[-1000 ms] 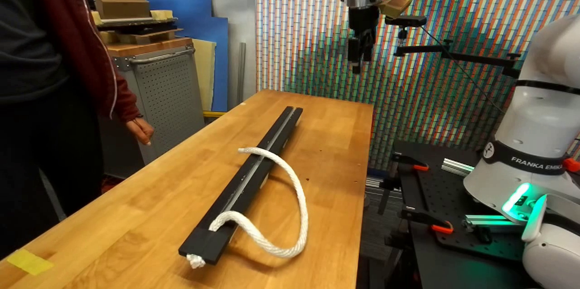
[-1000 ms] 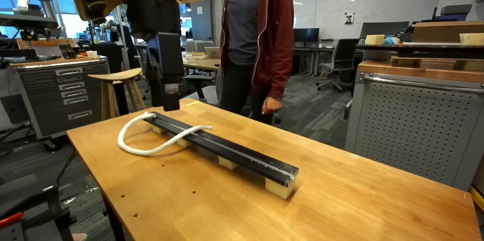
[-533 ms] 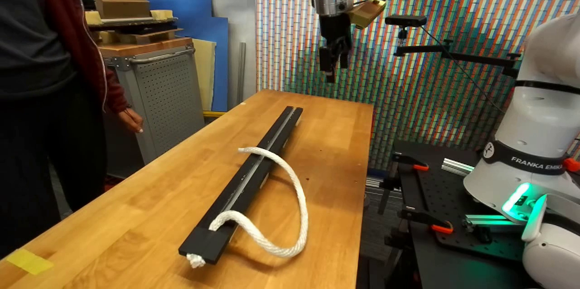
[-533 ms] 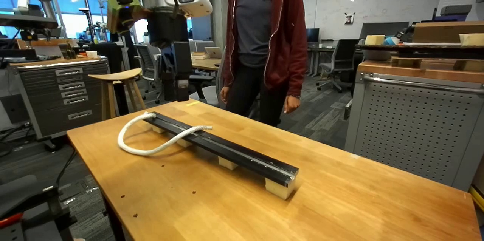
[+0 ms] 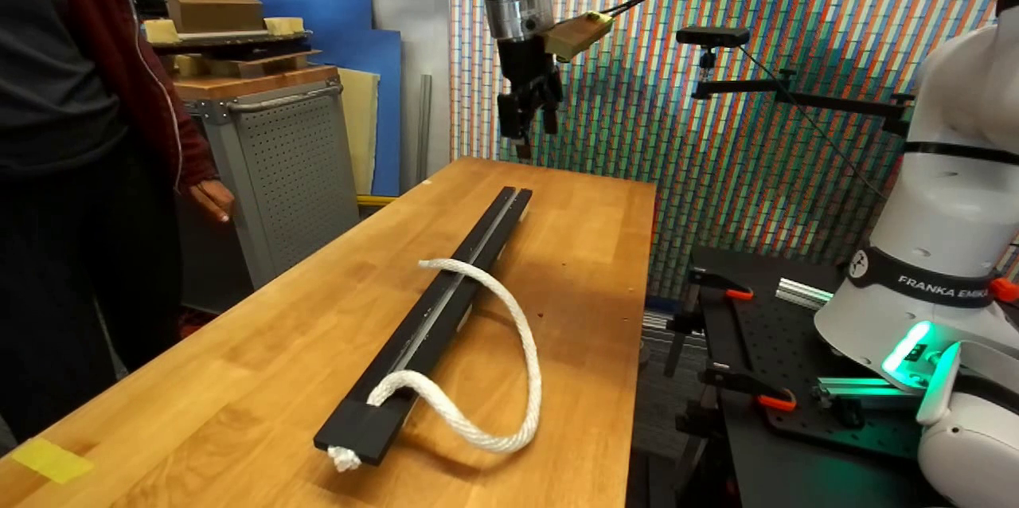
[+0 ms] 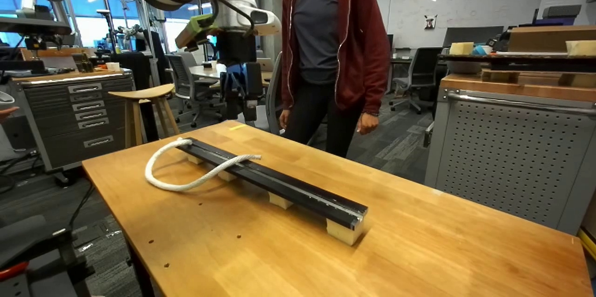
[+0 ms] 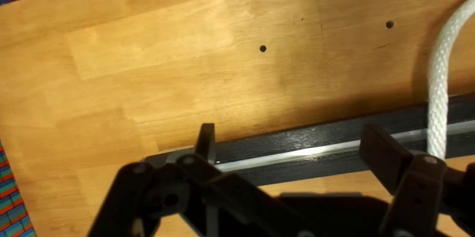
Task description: Put the rope in the groove on the object
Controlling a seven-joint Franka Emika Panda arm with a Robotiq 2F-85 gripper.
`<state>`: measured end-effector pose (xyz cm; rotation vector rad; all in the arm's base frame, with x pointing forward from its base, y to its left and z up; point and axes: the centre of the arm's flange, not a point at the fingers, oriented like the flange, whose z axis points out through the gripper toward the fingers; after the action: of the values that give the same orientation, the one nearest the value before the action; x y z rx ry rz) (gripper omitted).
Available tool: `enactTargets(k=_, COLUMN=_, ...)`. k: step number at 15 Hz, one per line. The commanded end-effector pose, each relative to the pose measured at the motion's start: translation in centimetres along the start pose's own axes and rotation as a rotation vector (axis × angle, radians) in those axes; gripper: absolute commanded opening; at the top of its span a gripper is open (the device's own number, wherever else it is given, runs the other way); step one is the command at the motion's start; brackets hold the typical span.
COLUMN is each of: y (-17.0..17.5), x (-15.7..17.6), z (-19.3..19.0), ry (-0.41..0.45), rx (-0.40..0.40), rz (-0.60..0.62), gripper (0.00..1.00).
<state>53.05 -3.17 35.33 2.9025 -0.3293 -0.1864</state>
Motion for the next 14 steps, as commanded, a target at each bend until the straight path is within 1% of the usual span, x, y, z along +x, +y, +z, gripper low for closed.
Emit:
enactTargets(k=1, y=-2.8, x=4.0, z=-1.9, ry=-0.003, rx=0.052, rz=-0.008, gripper=1.00)
enactTargets(k=5, y=-7.1, x=5.6, z=-1.3, ry=0.012, rx=0.104, rz=-0.016, gripper=1.00)
enactTargets(k=8, y=-10.1, x=5.8, z=0.9, ry=-0.004, rx=0.076, rz=-0.041, gripper=1.00)
enactTargets(k=11, y=-13.1, x=5.4, z=3.7, ry=0.006, rx=0.062, rz=-0.076, gripper=1.00)
enactTargets(k=12, y=-13.8, x=4.9, z=4.1, ry=0.005, rx=0.051, rz=-0.095, gripper=1.00)
enactTargets(k=14, y=-14.9, x=3.6, z=3.8, ry=0.025, rx=0.021, rz=-0.151, gripper=1.00)
